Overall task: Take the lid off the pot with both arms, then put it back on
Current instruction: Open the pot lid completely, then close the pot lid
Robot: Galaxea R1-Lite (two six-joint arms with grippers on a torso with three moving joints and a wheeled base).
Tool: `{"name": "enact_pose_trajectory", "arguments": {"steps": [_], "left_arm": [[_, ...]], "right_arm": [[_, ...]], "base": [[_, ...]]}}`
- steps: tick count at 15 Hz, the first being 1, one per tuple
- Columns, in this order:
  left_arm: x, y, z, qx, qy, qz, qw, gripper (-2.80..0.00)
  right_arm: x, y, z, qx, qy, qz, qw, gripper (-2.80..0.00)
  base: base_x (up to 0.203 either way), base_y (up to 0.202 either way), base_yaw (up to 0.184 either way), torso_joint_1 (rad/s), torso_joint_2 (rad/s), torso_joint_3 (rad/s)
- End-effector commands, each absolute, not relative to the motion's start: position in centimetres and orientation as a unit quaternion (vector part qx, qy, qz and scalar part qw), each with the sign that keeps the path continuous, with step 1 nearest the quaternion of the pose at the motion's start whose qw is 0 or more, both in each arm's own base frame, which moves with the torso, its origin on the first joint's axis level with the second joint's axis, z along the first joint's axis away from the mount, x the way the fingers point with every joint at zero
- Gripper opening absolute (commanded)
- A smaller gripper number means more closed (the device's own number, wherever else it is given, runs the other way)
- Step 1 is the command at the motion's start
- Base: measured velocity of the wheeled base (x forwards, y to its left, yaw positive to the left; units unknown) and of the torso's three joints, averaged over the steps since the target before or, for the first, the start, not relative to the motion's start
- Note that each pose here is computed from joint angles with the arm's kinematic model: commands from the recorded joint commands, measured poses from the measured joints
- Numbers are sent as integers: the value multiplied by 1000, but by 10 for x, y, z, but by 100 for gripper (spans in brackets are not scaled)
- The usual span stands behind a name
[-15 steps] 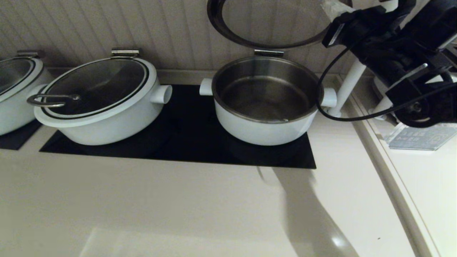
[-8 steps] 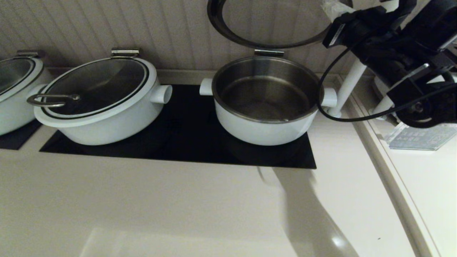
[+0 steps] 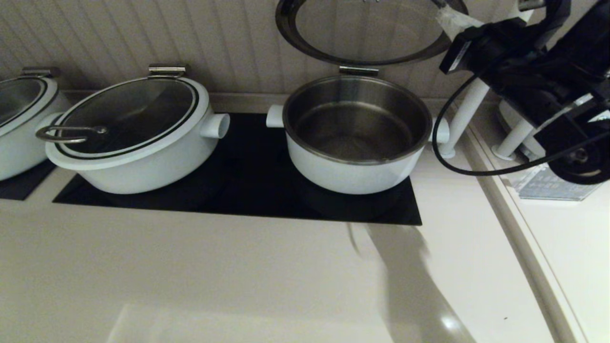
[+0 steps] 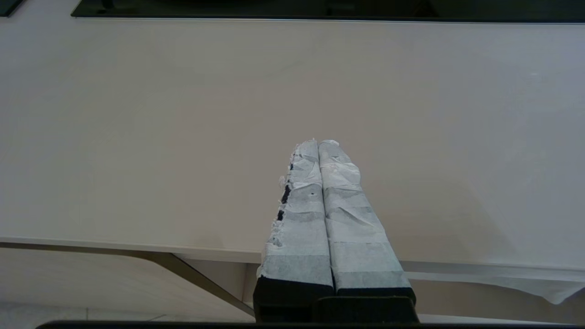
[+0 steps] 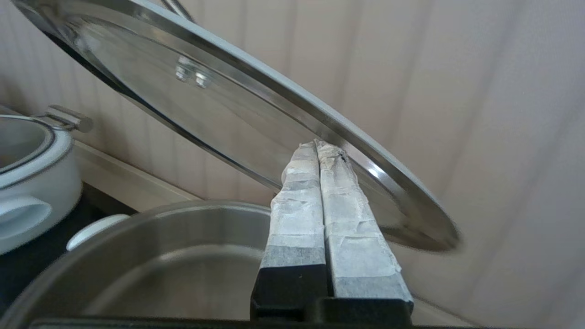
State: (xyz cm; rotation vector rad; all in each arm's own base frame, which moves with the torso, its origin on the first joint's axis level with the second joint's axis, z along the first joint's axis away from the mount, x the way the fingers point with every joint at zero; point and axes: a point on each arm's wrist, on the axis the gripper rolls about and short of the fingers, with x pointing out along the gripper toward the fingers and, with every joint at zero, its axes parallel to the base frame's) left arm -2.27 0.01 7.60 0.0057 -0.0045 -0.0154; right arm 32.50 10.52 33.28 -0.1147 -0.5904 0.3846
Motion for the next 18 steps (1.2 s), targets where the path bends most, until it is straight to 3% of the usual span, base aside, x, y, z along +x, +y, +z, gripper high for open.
{"name": "enact_pose_trajectory", "arguments": {"steps": [1,14,18], "left_arm": [[-23,0,76,3,-3,-8,1000,-280],[-23,0,76,3,-3,-8,1000,-280],[-23,0,76,3,-3,-8,1000,-280]], "right_arm": [[319,104,335,-57,-293,189,935,-280],[280,92,302,-64,-225,200,951,-280],[268,88,308,-62,-233,197,950,-280]], "base": [[0,0,0,0,0,0],[0,0,0,0,0,0],[0,0,0,0,0,0]]}}
